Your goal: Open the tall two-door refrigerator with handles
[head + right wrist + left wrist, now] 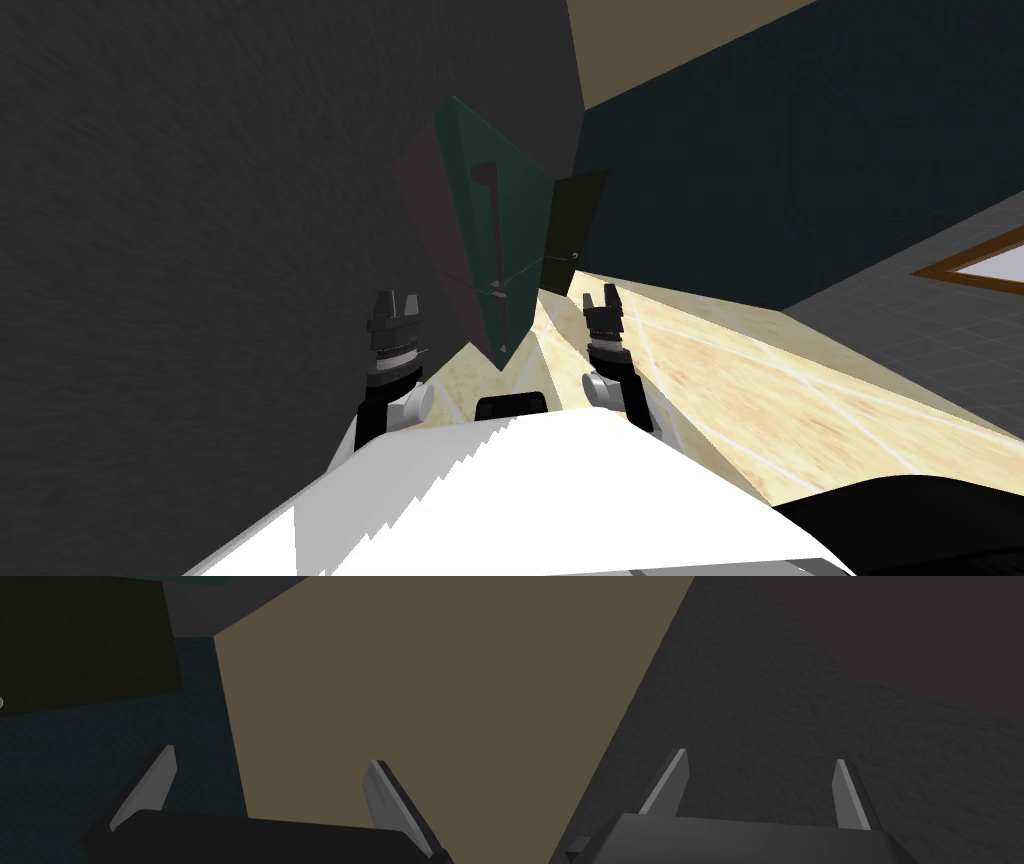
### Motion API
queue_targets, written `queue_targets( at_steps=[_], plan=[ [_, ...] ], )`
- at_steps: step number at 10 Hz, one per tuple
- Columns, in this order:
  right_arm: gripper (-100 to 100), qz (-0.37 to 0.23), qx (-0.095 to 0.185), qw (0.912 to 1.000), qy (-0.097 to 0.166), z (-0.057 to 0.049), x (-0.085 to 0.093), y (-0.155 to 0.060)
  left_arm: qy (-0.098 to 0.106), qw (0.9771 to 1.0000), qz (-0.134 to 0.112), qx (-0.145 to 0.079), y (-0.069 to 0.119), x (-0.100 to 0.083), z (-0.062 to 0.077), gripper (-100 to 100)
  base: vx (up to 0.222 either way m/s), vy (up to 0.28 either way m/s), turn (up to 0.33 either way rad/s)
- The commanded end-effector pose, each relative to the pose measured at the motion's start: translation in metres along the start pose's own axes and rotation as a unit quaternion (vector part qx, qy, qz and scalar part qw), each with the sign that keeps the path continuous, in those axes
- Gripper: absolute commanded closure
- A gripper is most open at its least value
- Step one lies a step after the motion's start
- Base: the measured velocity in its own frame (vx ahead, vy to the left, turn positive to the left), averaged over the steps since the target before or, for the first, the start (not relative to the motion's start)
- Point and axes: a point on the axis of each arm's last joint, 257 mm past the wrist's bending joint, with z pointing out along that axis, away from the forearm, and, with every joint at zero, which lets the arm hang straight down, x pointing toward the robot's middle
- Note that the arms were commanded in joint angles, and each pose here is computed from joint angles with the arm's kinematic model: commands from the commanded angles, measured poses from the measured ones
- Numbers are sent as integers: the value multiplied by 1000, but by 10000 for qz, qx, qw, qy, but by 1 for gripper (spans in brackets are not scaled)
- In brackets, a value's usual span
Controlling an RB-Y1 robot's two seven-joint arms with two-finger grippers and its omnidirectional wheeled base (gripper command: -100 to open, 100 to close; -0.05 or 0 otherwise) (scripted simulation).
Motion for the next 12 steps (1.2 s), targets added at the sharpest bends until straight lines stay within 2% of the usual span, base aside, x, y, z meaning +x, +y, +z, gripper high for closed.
queue_targets(
  at_steps=[1, 9, 10, 12],
  plan=[
    [0, 0, 0, 10000, 0, 0, 0, 0, 0, 10000, 0, 0, 0, 0, 0, 0, 0, 0, 0],
    [0, 0, -2, 10000, 0, 0, 0, 0, 0, 10000, 0, 2, 0, 0, 0, 0, 0, 0, 0],
    [0, 0, -2, 10000, 0, 0, 0, 0, 190, 9998, 45, -29, 1, 4, 1, -100, 16, -4, -34],
    [0, 0, 1, 10000, 0, 0, 0, 0, 456, 9988, 110, -112, 5, 10, 4, -100, 27, -6, -53]
  ],
)
